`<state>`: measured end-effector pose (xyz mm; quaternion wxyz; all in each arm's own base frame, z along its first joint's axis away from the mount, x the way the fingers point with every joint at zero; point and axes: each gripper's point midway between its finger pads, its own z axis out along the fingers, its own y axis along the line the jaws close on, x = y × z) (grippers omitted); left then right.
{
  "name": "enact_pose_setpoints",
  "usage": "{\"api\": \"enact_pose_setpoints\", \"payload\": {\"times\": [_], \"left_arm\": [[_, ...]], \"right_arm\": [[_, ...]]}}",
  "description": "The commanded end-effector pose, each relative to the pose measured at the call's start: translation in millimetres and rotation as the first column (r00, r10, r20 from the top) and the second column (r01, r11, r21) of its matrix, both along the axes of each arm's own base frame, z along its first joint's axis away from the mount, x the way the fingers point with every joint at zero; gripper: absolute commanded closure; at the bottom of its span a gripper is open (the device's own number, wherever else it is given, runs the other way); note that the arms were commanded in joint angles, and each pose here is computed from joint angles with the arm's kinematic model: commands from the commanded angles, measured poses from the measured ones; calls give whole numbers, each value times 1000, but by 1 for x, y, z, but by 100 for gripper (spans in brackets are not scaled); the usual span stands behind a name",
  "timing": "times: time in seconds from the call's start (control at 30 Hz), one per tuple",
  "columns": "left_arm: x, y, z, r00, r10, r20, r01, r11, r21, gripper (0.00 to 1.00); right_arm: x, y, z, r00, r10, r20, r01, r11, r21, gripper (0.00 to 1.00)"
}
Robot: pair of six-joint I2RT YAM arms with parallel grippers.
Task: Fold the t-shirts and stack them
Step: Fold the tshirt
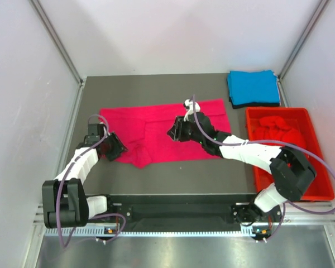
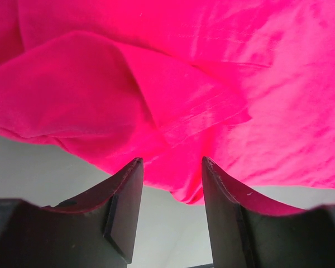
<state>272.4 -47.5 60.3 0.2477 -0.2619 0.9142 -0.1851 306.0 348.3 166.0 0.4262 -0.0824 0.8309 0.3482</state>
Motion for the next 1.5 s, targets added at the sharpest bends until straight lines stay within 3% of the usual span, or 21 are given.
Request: {"api": "enact_pose_setpoints", "payload": {"times": [0.0,0.3,0.7,0.8,0.93,1.33,1.47], "left_arm": [[10,-2,-5,999,22,30,-22,1000,-1,48],[18,-2,-19,995,99,18,-99,995,21,49],[19,-16,-33,995,103,-6,-103,994,22,59],[24,-17,-29,994,110,6,-110,994,24,67],[33,-12,-22,993,119,14,-120,991,52,100],[70,15,31,976,157,150,-184,965,185,100],[73,21,35,971,162,175,-198,958,208,100]], "right_arm": [[3,-21,2,997,-73,0,73,997,-15,60],[0,-42,-9,992,-124,-22,124,992,-33,58],[4,-58,-7,987,-161,-16,161,986,-32,58],[3,-72,-21,971,-228,-67,223,972,-78,57],[2,-127,-43,858,-489,-156,456,866,-208,53],[-25,-259,-68,489,-852,-188,760,522,-387,42],[-38,-278,-82,419,-886,-198,769,462,-441,43]]}}
